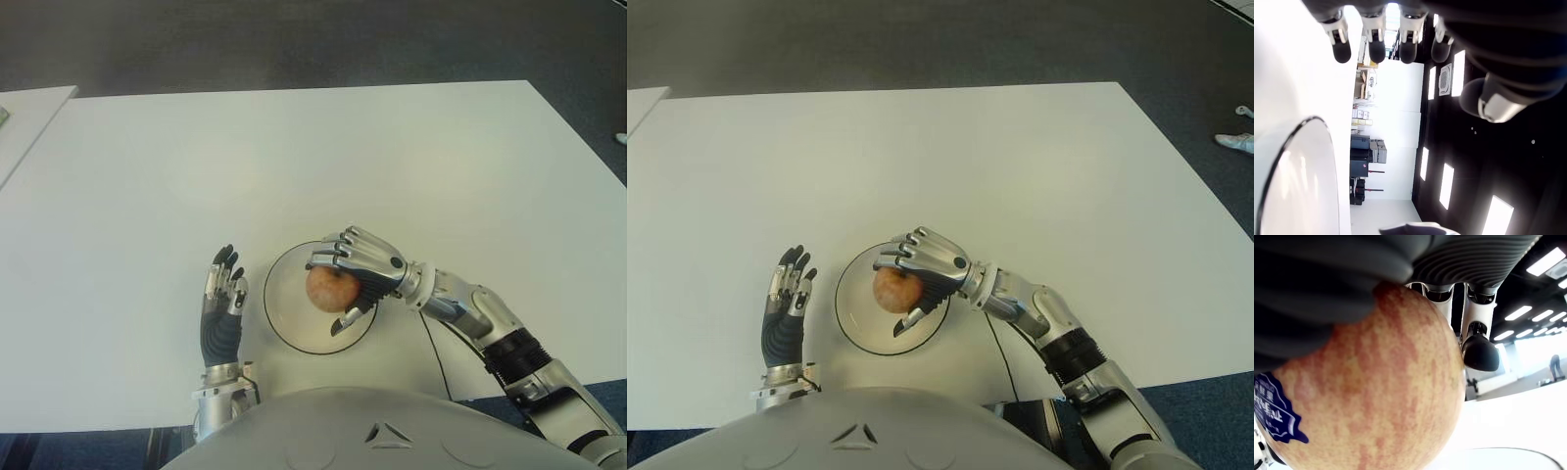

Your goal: Put the apples into the plate.

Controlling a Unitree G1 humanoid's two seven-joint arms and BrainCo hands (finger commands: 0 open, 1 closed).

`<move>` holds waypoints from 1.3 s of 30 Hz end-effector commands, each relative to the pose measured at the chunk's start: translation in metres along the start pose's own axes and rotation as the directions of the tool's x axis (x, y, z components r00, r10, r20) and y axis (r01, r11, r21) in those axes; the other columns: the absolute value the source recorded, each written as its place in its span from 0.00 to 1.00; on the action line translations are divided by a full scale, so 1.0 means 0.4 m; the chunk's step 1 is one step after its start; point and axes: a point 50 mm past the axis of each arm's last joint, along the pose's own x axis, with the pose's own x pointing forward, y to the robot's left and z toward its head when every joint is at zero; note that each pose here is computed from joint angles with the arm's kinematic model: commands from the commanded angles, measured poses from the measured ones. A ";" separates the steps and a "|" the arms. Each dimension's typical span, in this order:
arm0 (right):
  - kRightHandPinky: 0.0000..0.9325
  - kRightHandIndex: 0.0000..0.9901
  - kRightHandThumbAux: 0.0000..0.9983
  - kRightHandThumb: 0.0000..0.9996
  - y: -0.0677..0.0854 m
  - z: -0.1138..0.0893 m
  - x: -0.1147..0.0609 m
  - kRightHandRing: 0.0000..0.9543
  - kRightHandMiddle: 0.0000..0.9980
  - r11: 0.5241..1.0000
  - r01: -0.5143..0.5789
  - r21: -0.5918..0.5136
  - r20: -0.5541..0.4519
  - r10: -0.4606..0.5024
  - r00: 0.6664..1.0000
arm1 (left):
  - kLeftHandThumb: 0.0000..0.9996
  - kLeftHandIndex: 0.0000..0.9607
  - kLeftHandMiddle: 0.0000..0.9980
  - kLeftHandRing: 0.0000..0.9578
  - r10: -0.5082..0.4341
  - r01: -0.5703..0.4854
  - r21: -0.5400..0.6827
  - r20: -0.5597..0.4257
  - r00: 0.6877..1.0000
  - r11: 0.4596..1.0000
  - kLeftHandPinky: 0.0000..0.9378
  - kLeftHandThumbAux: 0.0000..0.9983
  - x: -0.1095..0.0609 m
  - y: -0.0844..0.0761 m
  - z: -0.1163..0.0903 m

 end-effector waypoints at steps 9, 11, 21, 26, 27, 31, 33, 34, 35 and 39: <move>0.88 0.41 0.67 0.85 0.085 -0.043 0.023 0.87 0.53 0.991 -0.116 -0.073 -0.021 0.115 0.993 | 0.09 0.01 0.00 0.00 0.043 -0.043 -0.037 -0.008 0.999 0.998 0.00 0.45 -0.017 -0.018 0.002; 0.89 0.41 0.68 0.85 0.098 -0.052 0.024 0.87 0.53 0.986 -0.143 -0.085 -0.029 0.141 0.990 | 0.09 0.01 0.00 0.00 0.045 -0.045 -0.042 -0.011 0.999 0.998 0.00 0.46 -0.020 -0.020 0.004; 0.92 0.41 0.67 0.86 0.188 -0.069 0.034 0.88 0.55 0.959 -0.263 -0.109 -0.079 0.255 0.964 | 0.10 0.02 0.00 0.00 0.050 -0.050 -0.036 -0.007 0.999 0.998 0.01 0.45 -0.028 -0.020 0.002; 0.92 0.42 0.67 0.86 0.206 -0.074 0.027 0.87 0.56 0.957 -0.268 -0.108 -0.088 0.259 0.962 | 0.10 0.02 0.00 0.00 0.045 -0.045 -0.030 -0.002 0.999 0.999 0.01 0.45 -0.031 -0.022 0.003; 0.92 0.42 0.67 0.86 0.210 -0.074 0.024 0.87 0.56 0.957 -0.268 -0.108 -0.090 0.259 0.962 | 0.10 0.02 0.00 0.00 0.044 -0.044 -0.029 -0.002 0.999 0.999 0.01 0.45 -0.031 -0.022 0.003; 0.91 0.43 0.67 0.87 0.218 -0.074 0.015 0.86 0.56 0.958 -0.267 -0.107 -0.095 0.258 0.962 | 0.10 0.02 0.00 0.00 0.045 -0.045 -0.031 -0.002 0.999 0.999 0.00 0.44 -0.033 -0.023 0.004; 0.91 0.42 0.67 0.87 0.222 -0.075 0.011 0.86 0.56 0.958 -0.268 -0.103 -0.099 0.258 0.961 | 0.10 0.02 0.00 0.00 0.048 -0.048 -0.035 -0.005 0.999 0.998 0.00 0.44 -0.034 -0.024 0.004; 0.91 0.42 0.67 0.86 0.224 -0.076 0.009 0.86 0.56 0.958 -0.269 -0.102 -0.101 0.259 0.961 | 0.10 0.02 0.00 0.00 0.049 -0.049 -0.037 -0.006 0.999 0.998 0.00 0.45 -0.034 -0.024 0.005; 0.91 0.42 0.67 0.86 0.226 -0.077 0.008 0.86 0.56 0.957 -0.273 -0.099 -0.102 0.263 0.959 | 0.10 0.02 0.00 0.00 0.051 -0.051 -0.040 -0.008 0.999 0.998 0.00 0.45 -0.034 -0.024 0.005; 0.91 0.42 0.67 0.87 0.232 -0.080 0.005 0.86 0.56 0.952 -0.292 -0.090 -0.103 0.283 0.954 | 0.11 0.03 0.00 0.00 0.057 -0.058 -0.051 -0.008 0.998 0.997 0.02 0.45 -0.034 -0.027 0.005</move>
